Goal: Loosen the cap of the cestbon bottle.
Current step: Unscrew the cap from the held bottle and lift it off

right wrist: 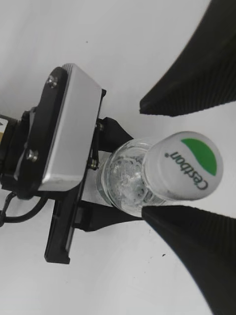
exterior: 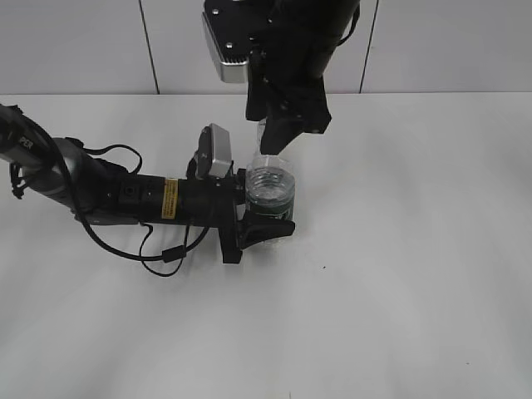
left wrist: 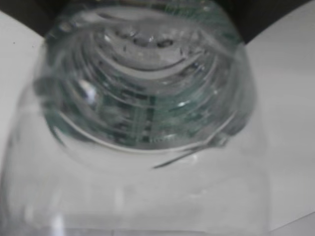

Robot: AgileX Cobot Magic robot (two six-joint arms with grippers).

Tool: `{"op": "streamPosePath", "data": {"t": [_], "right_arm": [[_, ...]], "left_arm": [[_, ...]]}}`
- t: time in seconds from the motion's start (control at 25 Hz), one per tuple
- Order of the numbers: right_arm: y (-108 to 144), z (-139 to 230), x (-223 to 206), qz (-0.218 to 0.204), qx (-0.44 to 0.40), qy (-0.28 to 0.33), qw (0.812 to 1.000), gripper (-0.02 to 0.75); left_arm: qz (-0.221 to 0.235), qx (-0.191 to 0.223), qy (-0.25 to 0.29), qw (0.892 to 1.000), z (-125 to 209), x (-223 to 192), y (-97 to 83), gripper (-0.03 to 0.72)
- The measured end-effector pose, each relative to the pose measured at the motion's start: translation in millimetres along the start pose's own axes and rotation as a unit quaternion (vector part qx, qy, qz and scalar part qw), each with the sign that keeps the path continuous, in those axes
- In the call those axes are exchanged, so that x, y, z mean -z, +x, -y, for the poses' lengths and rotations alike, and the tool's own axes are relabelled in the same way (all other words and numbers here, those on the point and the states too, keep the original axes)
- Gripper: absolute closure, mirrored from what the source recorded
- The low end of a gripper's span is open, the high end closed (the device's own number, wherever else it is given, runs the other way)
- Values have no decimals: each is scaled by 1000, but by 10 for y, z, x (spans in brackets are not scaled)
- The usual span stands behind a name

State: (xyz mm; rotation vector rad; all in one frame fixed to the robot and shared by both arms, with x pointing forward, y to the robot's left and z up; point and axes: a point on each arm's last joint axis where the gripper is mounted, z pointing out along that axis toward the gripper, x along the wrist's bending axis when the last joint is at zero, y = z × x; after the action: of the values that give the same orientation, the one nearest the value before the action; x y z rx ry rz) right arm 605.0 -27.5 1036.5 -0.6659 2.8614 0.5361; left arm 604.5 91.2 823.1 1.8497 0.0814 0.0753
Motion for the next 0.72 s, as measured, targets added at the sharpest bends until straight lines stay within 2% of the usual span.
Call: {"op": "streamPosePath", "data": {"t": [0.24,0.48,0.64,0.72], "right_arm": [[4,-31,62,6,-102,-9,995,286],[23,-86,249,22,-233,-19,972,286],[28,-90,311,29,-338,-19,940,286],[28,-88,316,28,-416,-20,909,286]], "left_arm": [[1,0,0,1000,0,0,-2,284],[2,0,0,1000,1,0,-3,284],[2,1,1,1000,1,0,-4,284],[2,3,1,1000,1,0,-4,284]]}}
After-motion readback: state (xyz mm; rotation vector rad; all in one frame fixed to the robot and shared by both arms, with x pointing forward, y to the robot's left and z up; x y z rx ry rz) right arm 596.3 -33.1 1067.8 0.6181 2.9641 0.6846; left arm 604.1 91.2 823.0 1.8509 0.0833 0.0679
